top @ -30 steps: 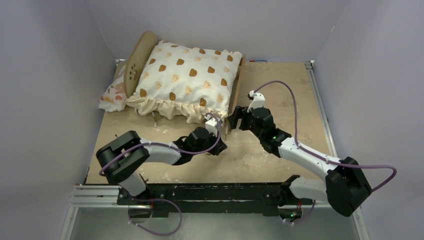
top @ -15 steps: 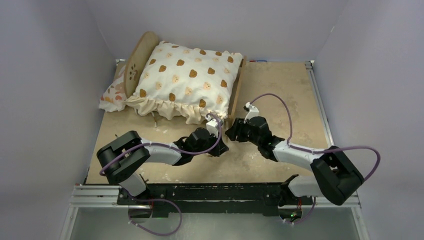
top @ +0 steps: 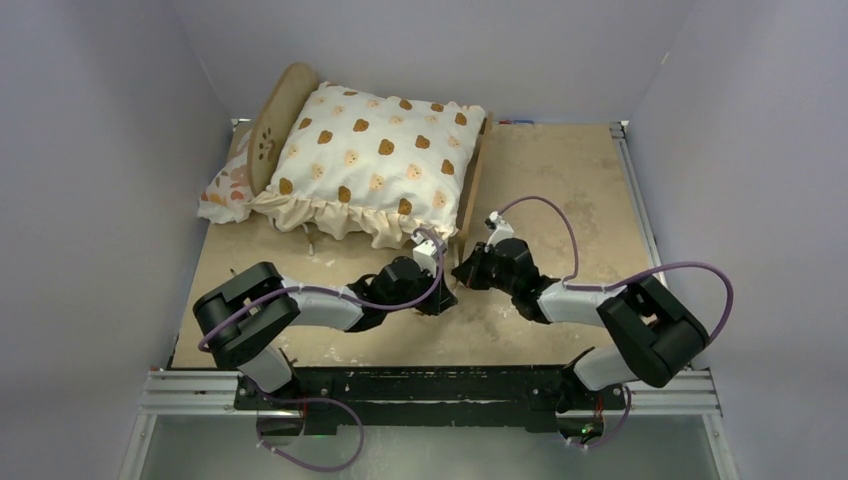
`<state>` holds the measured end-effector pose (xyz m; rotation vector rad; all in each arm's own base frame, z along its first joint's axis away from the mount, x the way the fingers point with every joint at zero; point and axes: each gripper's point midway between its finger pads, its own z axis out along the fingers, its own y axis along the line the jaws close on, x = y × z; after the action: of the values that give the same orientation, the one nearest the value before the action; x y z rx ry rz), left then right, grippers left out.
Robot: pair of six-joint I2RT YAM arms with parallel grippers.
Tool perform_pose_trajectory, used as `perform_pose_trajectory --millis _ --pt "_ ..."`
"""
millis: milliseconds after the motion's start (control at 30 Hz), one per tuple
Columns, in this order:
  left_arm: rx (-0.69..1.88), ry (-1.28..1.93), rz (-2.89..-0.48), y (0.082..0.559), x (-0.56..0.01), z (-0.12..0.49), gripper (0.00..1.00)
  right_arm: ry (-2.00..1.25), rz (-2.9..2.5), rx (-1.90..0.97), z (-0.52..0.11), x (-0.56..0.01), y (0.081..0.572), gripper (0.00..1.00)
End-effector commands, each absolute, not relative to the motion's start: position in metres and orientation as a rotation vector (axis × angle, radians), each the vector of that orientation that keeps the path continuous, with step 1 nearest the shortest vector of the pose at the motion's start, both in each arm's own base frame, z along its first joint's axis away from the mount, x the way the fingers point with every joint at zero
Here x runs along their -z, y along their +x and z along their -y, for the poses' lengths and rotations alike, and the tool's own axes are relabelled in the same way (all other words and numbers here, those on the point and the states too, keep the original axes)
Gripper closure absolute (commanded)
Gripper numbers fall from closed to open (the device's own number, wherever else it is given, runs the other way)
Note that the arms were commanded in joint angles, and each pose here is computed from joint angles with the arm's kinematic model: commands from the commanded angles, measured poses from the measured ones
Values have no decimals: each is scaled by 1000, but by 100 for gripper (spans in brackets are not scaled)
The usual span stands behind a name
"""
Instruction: Set up the pet bed
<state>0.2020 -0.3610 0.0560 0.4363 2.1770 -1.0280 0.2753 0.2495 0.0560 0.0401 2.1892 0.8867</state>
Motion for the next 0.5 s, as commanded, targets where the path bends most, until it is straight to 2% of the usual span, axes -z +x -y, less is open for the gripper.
perform_pose_trajectory --millis 0,200,467 --pt "1057 447 -2160 197 -75 366 87 95 -2269 -860 -236 -35 257 100" --pt "987 423 -2131 207 -93 359 79 133 -2374 -820 -224 -2 237 100" --pt "875 402 -2088 229 -113 357 79 129 -2368 -833 -223 -1 234 100"
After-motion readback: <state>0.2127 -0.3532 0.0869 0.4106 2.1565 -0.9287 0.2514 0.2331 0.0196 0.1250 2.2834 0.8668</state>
